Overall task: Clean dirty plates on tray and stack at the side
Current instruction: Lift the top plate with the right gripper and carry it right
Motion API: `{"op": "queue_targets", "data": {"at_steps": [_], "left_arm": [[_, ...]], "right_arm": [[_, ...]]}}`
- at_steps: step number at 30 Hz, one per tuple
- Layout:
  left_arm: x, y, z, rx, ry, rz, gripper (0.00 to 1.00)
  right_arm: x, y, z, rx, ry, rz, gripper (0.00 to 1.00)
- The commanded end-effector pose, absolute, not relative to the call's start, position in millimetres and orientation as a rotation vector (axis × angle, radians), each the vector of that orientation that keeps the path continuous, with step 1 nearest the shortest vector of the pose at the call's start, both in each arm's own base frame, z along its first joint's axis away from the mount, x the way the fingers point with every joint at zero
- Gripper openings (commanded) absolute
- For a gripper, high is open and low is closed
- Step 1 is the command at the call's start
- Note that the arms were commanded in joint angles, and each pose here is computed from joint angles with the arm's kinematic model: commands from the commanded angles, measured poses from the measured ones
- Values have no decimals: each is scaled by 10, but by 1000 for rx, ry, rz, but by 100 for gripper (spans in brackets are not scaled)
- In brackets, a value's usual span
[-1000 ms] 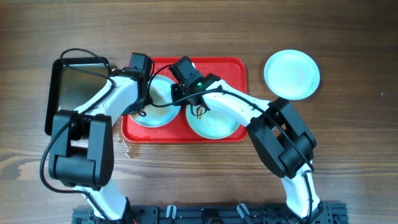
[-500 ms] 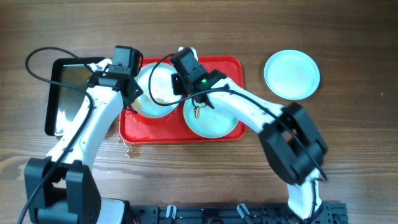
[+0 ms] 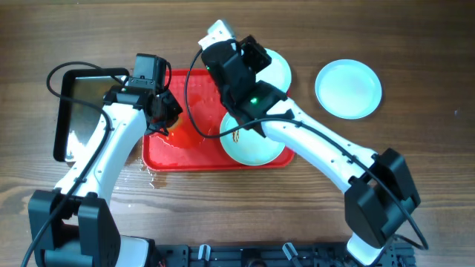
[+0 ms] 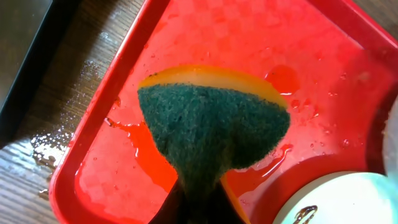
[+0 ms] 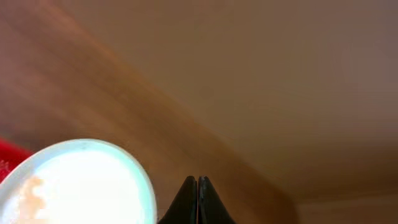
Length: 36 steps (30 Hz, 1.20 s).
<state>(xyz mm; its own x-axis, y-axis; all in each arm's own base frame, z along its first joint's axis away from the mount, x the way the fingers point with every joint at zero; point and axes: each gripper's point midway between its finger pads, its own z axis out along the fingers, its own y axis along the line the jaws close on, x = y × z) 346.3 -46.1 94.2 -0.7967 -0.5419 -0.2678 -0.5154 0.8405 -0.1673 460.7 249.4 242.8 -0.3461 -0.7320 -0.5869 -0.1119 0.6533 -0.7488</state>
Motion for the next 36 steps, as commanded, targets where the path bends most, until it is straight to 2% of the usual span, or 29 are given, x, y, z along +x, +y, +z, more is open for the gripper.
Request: {"op": "queue_targets", "data": {"at_steps": [1,4,6,7,9,11,13,16,19,22,27,29,30,32,36], "left_arm": [[3491,-450,991,-783,2703,-135,4],[3490,-450,991,-783,2704,-135,4],[3490,-451,989,-783,2704,-135,4],[3490,-450,989,-783,2704,-134,4],[3490,-451,989,-783,2704,-135,4],[3490,-451,989,-783,2704,-135,4],[3491,-451,989,-783,2704,-135,4],[3507,-455,995,-781,2698,-140,4],[3511,-455,996,-781,2696,-140,4],[3512,-455,997,-781,2696,-141,4],[3539,-458,1006,-778,2685,-147,4],[3553,-461,1012,-777,2679,-150,4],[3558,-462,1014,-776,2677,-152,4],[3568,-463,1017,-775,2673,-154,4],[3568,-463,1017,-775,2673,-154,4]], "right_arm": [[4565,2394,2650,-657,1787,-895,4],[4551,2254,2478,-412,1889,-737,6],[4557,2180,2156,-346,2032,-562,22],[4563,2151,1964,-322,2127,-439,26],[4586,2005,1612,-220,2337,-139,47],[4670,1780,1482,-117,2444,93,62],[4792,1505,1474,-48,2471,259,67],[4997,1014,1404,67,2459,347,67],[5094,1146,1232,-64,2440,495,65],[5200,1210,958,-57,2452,478,52],[5220,1251,371,-30,2537,471,51],[5198,1310,275,-48,2552,489,50],[5196,1323,270,-52,2552,489,47],[5177,1349,259,-57,2559,489,32],[5118,1250,89,-24,2605,405,31]]}}
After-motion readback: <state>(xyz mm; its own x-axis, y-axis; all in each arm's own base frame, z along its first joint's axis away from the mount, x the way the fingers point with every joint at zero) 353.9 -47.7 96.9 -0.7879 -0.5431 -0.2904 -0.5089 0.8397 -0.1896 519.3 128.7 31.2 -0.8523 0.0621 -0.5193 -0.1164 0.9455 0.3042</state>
